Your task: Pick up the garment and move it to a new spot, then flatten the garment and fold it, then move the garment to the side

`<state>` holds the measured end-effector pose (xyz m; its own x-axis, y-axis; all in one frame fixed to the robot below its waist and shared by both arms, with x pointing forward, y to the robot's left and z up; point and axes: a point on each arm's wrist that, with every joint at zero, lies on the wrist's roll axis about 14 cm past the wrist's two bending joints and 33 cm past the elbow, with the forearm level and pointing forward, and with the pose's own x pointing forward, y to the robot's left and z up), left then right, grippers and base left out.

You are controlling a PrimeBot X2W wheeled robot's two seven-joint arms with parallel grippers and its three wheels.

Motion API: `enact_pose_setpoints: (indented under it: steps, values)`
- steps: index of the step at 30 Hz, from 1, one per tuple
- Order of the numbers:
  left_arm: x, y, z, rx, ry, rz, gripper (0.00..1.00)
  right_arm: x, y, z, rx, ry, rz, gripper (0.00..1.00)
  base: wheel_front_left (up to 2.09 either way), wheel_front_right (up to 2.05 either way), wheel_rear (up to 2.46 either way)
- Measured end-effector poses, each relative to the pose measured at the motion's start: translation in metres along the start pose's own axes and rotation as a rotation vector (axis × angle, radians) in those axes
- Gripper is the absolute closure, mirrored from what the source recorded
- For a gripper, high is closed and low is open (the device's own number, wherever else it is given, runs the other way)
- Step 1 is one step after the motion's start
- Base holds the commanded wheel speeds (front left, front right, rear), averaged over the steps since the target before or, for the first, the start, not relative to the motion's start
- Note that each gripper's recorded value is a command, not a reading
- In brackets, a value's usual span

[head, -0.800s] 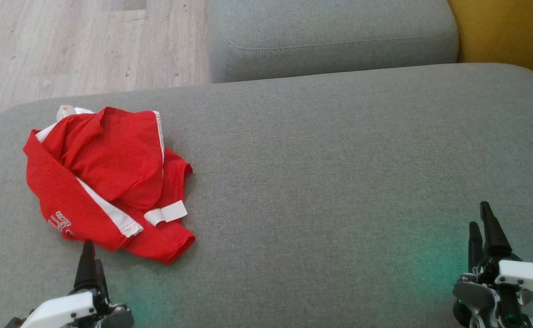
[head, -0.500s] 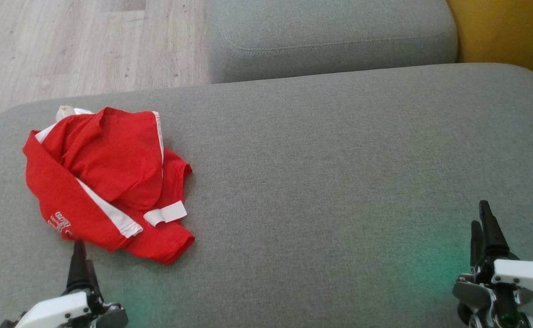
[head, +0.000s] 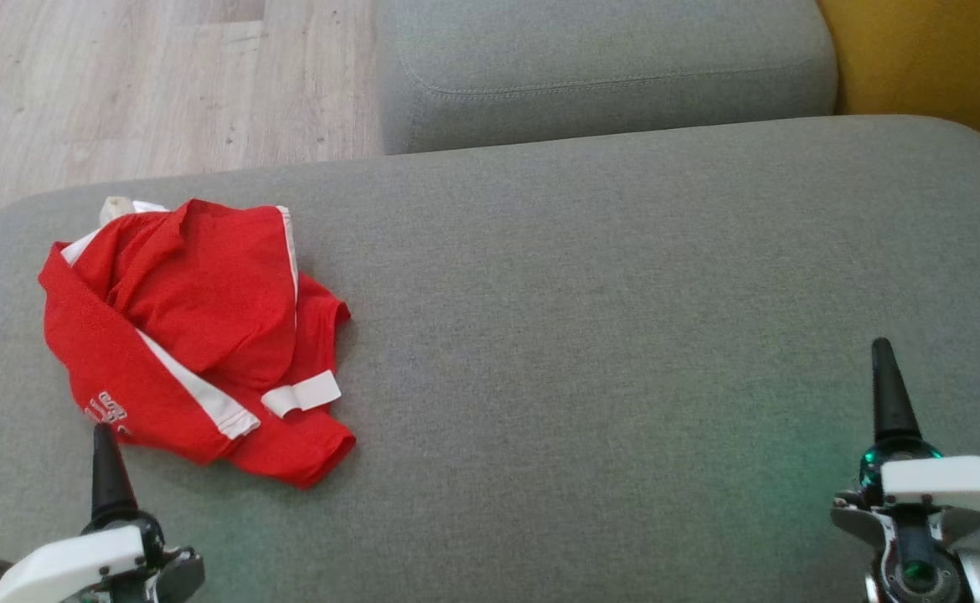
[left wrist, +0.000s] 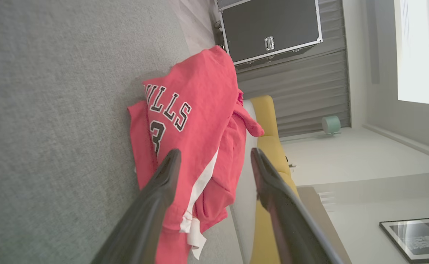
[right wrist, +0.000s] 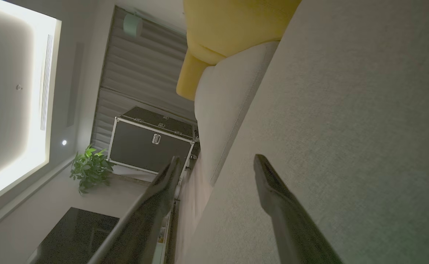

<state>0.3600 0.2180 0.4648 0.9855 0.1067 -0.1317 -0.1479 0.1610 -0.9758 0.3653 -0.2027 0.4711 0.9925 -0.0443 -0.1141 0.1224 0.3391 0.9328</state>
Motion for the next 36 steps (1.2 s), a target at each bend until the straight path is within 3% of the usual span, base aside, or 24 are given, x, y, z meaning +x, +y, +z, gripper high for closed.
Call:
enact_pose_setpoints:
  steps: [12,22,36]
  values:
    - [0.004,-0.026,-0.007,0.24,0.002,-0.062,0.0,0.003,0.024,-0.008,-0.289,0.016,0.076,0.0,0.0,0.0,0.0]
    - [0.005,-0.043,-0.028,0.461,0.039,-0.126,0.0,0.006,0.038,-0.013,-0.458,0.008,0.125,0.0,0.0,0.0,0.0]
    - [0.006,-0.059,-0.051,0.692,0.061,-0.211,0.0,0.005,0.047,-0.02,-0.68,0.0,0.168,0.0,0.0,0.0,0.0]
